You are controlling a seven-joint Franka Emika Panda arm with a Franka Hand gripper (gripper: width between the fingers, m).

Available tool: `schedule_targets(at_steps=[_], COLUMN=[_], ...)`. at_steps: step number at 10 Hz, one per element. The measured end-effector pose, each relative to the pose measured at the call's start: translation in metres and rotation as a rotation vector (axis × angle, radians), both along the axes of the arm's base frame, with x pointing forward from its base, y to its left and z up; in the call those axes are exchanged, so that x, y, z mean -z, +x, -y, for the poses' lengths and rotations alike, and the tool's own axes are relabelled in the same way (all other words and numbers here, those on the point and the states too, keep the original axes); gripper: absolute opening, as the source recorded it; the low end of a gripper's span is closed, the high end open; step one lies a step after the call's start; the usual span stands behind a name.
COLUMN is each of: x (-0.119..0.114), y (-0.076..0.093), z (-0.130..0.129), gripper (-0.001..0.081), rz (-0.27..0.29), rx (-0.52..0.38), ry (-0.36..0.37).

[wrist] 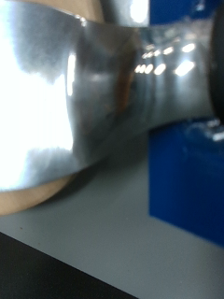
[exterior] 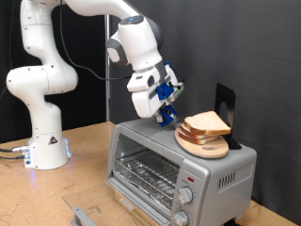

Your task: Make a piece of toast with the oven

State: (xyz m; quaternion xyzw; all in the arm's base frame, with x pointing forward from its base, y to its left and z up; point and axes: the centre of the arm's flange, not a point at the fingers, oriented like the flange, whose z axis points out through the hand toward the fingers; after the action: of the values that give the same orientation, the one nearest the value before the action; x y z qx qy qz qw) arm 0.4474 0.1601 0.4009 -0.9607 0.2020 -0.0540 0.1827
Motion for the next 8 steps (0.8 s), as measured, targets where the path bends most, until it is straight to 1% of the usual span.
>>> schedule_targets(at_steps=[5, 8], x=[-0.006, -0.013], y=[0.0, -0.003], z=[0.0, 0.003], gripper=[0.0368, 0.0368], rz=[0.01, -0.017], rx=[-0.032, -0.044], ry=[-0.001, 0.002])
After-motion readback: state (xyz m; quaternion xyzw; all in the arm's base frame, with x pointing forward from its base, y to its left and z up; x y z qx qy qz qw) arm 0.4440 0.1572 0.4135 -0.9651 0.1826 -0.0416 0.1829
